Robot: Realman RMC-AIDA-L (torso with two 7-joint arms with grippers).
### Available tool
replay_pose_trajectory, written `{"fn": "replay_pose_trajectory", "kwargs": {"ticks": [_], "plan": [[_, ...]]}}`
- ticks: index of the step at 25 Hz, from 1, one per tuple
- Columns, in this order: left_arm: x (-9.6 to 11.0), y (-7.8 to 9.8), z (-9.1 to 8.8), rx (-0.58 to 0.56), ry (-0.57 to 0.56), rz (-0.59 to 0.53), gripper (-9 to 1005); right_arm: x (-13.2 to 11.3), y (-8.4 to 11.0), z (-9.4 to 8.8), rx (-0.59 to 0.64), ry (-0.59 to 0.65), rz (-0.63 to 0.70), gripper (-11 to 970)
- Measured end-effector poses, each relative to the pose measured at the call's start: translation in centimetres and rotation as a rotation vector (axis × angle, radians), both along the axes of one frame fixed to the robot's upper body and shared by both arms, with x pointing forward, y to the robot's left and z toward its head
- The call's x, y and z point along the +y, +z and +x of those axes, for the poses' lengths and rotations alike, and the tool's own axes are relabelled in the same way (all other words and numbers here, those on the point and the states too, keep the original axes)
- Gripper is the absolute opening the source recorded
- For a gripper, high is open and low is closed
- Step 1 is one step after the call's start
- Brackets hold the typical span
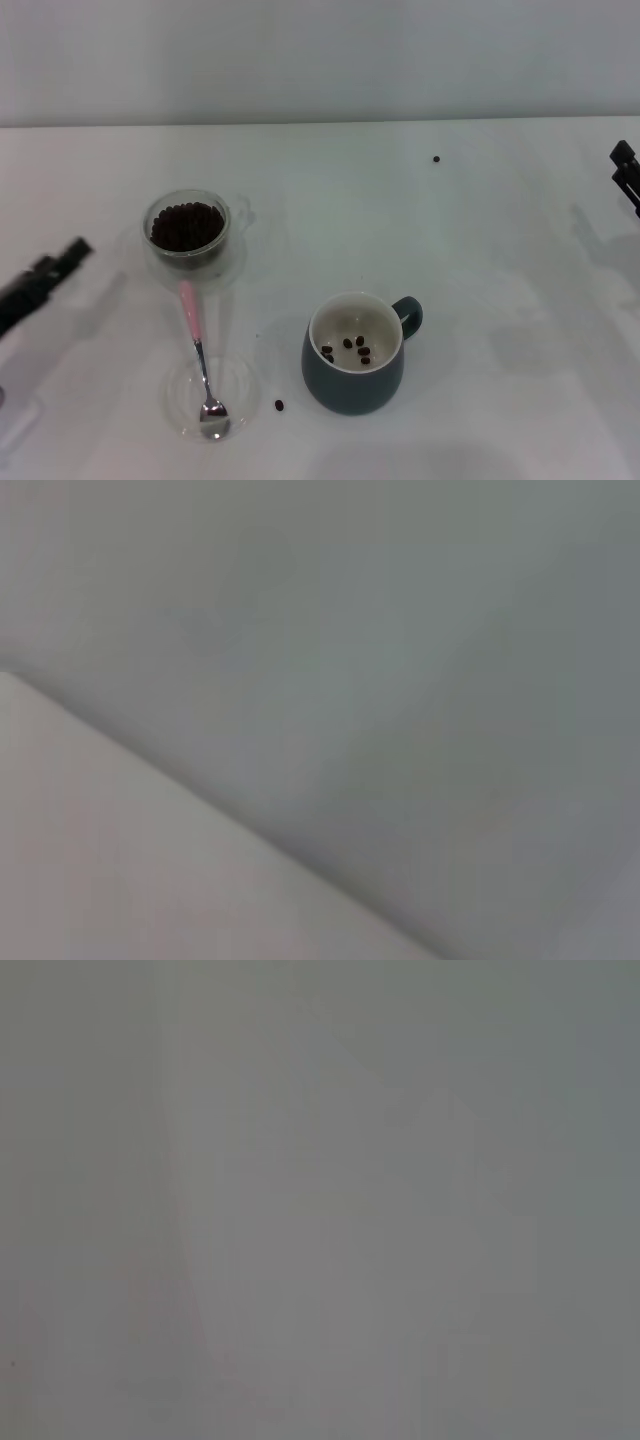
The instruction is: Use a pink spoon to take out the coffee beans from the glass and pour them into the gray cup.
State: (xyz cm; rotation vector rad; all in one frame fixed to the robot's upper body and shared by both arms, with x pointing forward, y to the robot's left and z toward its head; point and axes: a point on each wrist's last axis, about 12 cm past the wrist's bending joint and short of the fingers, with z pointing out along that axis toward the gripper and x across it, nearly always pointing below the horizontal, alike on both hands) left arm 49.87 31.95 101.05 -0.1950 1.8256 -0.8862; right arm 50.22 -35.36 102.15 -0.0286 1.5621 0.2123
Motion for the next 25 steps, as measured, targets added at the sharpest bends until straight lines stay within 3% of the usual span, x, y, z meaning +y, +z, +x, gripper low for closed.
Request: {"fn": "replay_pose_trajectory", "kwargs": {"ticks": [3, 5, 7, 9, 11, 18, 25], "plan": [[1.8, 0.3, -0.5, -0.07, 0.104, 0.045, 750, 0.0, 0.0, 0.0, 0.0, -0.002, 0.002, 743], [2.9, 0.3, -0.6, -0.137, 0.169, 0.165, 813, 0.0, 0.0, 0.0, -0.001, -0.002, 0.001, 743], [2.9, 0.3, -0.6, -0.137, 0.169, 0.165, 811, 0.0, 0.0, 0.1, -0.002, -0.001, -0.001, 743], [3.0, 0.1, -0.8, -0.278, 0.22, 0.486, 810, 0.1, 0.1, 0.2, -0.004, 0.003, -0.003, 743], [2.5, -0.2, -0.6, -0.311, 0.241, 0.589, 809, 0.2, 0.1, 0.3, -0.004, 0.008, -0.003, 742], [1.4, -0.5, 0.2, -0.324, 0.26, 0.663, 802, 0.2, -0.1, 0.0, 0.004, 0.013, -0.002, 743], [1.3, -0.4, 0.3, -0.336, 0.275, 0.658, 811, 0.2, -0.2, -0.1, 0.007, 0.015, -0.002, 741]]}}
